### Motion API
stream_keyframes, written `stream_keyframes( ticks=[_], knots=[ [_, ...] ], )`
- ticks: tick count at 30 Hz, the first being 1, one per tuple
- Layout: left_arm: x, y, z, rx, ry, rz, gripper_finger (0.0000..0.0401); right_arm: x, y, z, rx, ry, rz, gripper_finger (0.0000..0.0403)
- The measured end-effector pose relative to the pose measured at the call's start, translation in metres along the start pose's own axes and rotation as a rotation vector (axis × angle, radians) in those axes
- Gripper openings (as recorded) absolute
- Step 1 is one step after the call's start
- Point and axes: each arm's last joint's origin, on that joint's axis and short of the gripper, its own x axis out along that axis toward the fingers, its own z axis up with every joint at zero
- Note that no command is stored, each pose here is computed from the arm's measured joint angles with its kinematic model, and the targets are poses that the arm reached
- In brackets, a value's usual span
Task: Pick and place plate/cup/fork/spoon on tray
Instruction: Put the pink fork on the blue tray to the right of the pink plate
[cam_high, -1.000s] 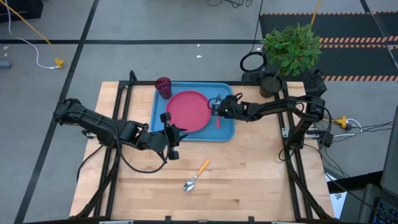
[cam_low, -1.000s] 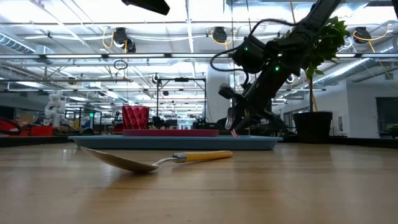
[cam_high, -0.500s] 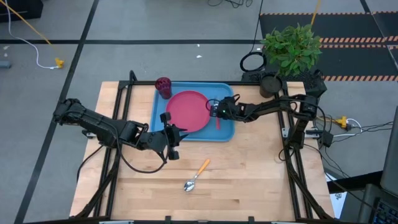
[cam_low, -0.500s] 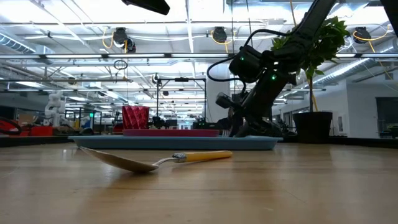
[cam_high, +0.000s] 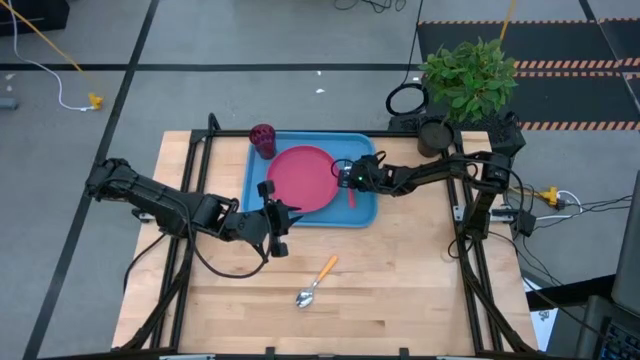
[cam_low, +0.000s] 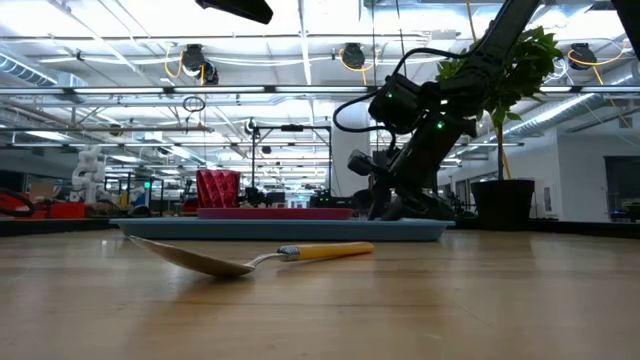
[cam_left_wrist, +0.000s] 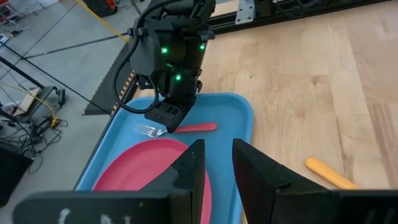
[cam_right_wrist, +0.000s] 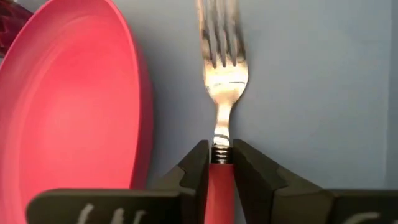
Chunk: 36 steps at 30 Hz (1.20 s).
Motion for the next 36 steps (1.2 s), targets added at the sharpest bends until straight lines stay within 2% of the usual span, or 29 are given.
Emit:
stream_keyframes(
  ticks=[11, 18, 24, 28, 31, 36],
  knots=[
    [-0.003, -0.005, -0.001, -0.012, 0.001, -0.016, 0.0086, -0.005, 0.004, 0.002, 0.001, -0.011, 0.032, 0.0066],
    [-0.004, -0.006, -0.001, -0.010, 0.001, -0.022, 0.0085, -0.033, 0.015, 0.011, -0.127, 0.046, 0.124, 0.0066],
    [-0.004, -0.006, -0.002, -0.002, 0.005, -0.021, 0.0086, -0.063, 0.028, 0.001, -0.426, 0.169, 0.283, 0.0066],
    [-0.004, -0.006, -0.002, -0.006, 0.006, -0.021, 0.0086, -0.075, 0.031, -0.013, -0.719, 0.253, 0.387, 0.0066],
    [-0.004, -0.006, -0.002, -0.037, 0.008, -0.021, 0.0085, -0.078, 0.031, -0.023, -0.901, 0.264, 0.403, 0.0066],
    [-0.004, -0.006, -0.006, -0.059, 0.044, -0.017, 0.0085, -0.078, 0.029, -0.029, -1.097, 0.242, 0.398, 0.0061]
  ],
)
